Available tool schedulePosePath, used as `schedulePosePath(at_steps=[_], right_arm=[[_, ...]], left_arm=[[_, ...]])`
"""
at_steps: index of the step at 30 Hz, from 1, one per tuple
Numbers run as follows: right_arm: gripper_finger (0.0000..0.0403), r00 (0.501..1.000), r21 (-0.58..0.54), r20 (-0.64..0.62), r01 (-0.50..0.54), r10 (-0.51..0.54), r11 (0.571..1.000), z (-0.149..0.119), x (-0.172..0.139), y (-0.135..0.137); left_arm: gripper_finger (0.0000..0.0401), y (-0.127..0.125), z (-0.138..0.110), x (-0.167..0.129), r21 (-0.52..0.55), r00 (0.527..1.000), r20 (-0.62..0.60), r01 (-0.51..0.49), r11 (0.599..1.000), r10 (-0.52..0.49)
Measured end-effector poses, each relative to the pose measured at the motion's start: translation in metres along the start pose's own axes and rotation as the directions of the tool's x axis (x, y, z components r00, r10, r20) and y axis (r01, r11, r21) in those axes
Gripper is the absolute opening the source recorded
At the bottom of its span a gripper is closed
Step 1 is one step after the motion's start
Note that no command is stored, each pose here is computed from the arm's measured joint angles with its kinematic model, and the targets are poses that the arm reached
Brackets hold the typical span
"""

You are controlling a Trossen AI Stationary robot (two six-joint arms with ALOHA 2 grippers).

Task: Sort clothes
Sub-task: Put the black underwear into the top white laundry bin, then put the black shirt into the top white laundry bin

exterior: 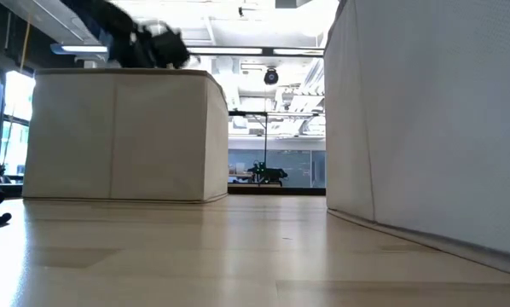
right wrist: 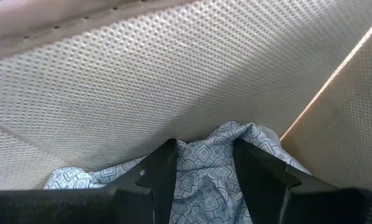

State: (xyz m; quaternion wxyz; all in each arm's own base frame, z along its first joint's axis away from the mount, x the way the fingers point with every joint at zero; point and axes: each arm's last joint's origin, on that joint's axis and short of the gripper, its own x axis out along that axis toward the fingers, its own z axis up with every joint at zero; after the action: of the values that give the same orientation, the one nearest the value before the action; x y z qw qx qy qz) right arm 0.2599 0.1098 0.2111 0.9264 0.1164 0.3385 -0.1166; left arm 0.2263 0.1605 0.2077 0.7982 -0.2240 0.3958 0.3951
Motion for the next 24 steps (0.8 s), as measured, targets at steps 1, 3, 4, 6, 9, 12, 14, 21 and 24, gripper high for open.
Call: schedulePosePath(at_steps=[1, 3, 4, 6, 9, 12, 14, 21, 24], right_arm=[[0.0151, 1.000, 0.002, 0.000, 0.000, 0.000, 1.000, 0.000, 0.000, 0.000], [0.0151, 1.000, 0.002, 0.000, 0.000, 0.000, 1.000, 0.000, 0.000, 0.000], [0.0151, 1.000, 0.000, 0.000, 0.000, 0.000, 1.000, 0.000, 0.000, 0.000], [0.0151, 1.000, -0.004, 0.000, 0.000, 0.000, 1.000, 0.000, 0.000, 0.000], [0.0151, 1.000, -0.004, 0.000, 0.001, -0.001, 1.000, 0.000, 0.000, 0.000], [0.0151, 1.000, -0.002, 0.000, 0.001, -0.001, 1.000, 0.000, 0.000, 0.000], [0.0151, 1.000, -0.001, 0.000, 0.001, -0.001, 1.000, 0.000, 0.000, 0.000], [0.0151, 1.000, -0.003, 0.001, 0.002, -0.002, 1.000, 0.000, 0.000, -0.001], [0.0151, 1.000, -0.002, 0.000, 0.002, -0.002, 1.000, 0.000, 0.000, -0.001]], left_arm=[[0.0133, 0.000, -0.008, 0.012, -0.004, 0.999, -0.034, -0.006, 1.000, 0.005], [0.0123, 0.001, -0.016, 0.026, -0.015, 0.998, -0.064, 0.004, 1.000, -0.005], [0.0119, 0.002, -0.017, 0.030, -0.018, 0.997, -0.075, 0.013, 1.000, -0.014], [0.0113, 0.001, -0.015, 0.029, -0.020, 0.997, -0.072, 0.025, 0.999, -0.027], [0.0110, -0.001, 0.003, 0.004, -0.014, 0.998, -0.025, 0.063, 0.998, -0.064], [0.0109, -0.005, 0.027, -0.041, -0.002, 0.992, 0.059, 0.109, 0.994, -0.109], [0.0109, -0.008, 0.046, -0.082, 0.020, 0.977, 0.156, 0.146, 0.989, -0.147], [0.0106, -0.029, 0.064, -0.201, 0.148, 0.915, 0.325, 0.199, 0.969, -0.238], [0.0100, -0.043, 0.057, -0.230, 0.217, 0.897, 0.331, 0.228, 0.949, -0.292]])
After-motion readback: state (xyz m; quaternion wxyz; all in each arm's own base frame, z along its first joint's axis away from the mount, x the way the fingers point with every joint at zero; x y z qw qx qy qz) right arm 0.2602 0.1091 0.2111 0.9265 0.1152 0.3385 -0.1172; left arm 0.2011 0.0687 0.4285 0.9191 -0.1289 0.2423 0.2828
